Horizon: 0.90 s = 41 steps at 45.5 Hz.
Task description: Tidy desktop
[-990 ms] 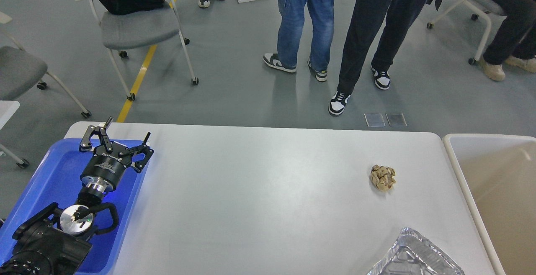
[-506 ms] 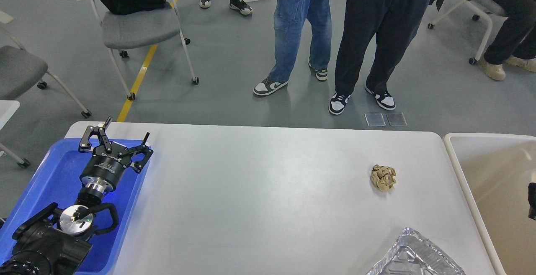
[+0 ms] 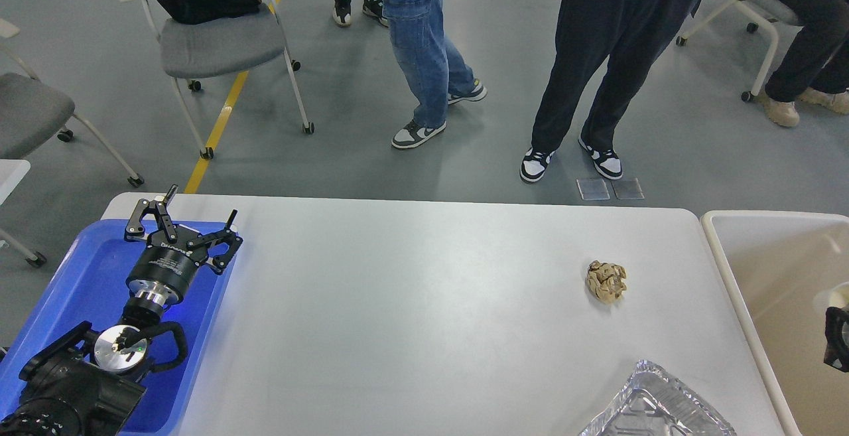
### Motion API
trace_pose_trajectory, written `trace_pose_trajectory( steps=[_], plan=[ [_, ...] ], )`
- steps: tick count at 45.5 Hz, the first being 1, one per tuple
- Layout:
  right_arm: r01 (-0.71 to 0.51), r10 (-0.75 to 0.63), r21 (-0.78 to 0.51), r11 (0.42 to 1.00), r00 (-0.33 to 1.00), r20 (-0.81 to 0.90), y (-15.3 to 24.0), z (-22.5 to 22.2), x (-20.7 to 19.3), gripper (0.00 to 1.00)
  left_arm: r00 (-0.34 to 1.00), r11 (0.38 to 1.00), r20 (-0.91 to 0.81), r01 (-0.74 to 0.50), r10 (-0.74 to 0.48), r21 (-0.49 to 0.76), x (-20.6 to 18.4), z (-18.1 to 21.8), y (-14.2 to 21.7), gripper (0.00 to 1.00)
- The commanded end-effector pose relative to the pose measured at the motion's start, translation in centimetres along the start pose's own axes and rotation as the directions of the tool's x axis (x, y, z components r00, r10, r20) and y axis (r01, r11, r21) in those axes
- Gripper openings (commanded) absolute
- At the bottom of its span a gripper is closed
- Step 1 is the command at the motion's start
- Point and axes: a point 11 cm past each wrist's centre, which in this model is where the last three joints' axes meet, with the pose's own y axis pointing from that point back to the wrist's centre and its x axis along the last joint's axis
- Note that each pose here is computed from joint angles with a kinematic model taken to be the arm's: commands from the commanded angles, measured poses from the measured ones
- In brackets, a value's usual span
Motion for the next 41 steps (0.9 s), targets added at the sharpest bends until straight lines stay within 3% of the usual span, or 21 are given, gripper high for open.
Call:
trace_pose_trajectory(
  steps=[1,3,19,25,33,41],
  plan=[
    [-0.003,0.003,0.0,1.0,1.0,0.005,0.0,0.1,0.2,0.93,1.0,1.0,-0.001,0.0,0.0,-0.001,0.0,0.0,0.0,1.0],
    [-0.003,0.003,0.001,1.0,1.0,0.002,-0.1,0.1,0.2,1.0,1.0,1.0,0.0,0.0,0.0,0.0,0.0,0.0,0.0,1.0],
    [0.061,-0.059,0.031,0.998,0.996,-0.071,0.1,-1.7,1.0,1.0,1.0,1.0,0.0,0.0,0.0,0.0,0.0,0.0,0.0,1.0],
    [0.142,-0.136,0.046,0.989,0.984,-0.116,0.4,-3.1,1.3,1.0,1.0,1.0,0.0,0.001,-0.001,-0.001,0.0,0.0,0.0,1.0],
    [0.249,-0.212,0.105,0.963,0.936,-0.282,2.2,-8.5,4.2,1.0,1.0,1.0,0.0,0.001,-0.001,-0.001,0.0,0.0,0.0,1.0],
    [0.422,-0.309,0.195,0.885,0.847,-0.432,7.9,-16.1,3.6,1.0,1.0,1.0,0.001,0.001,-0.001,0.001,0.0,0.0,0.0,1.0]
  ],
)
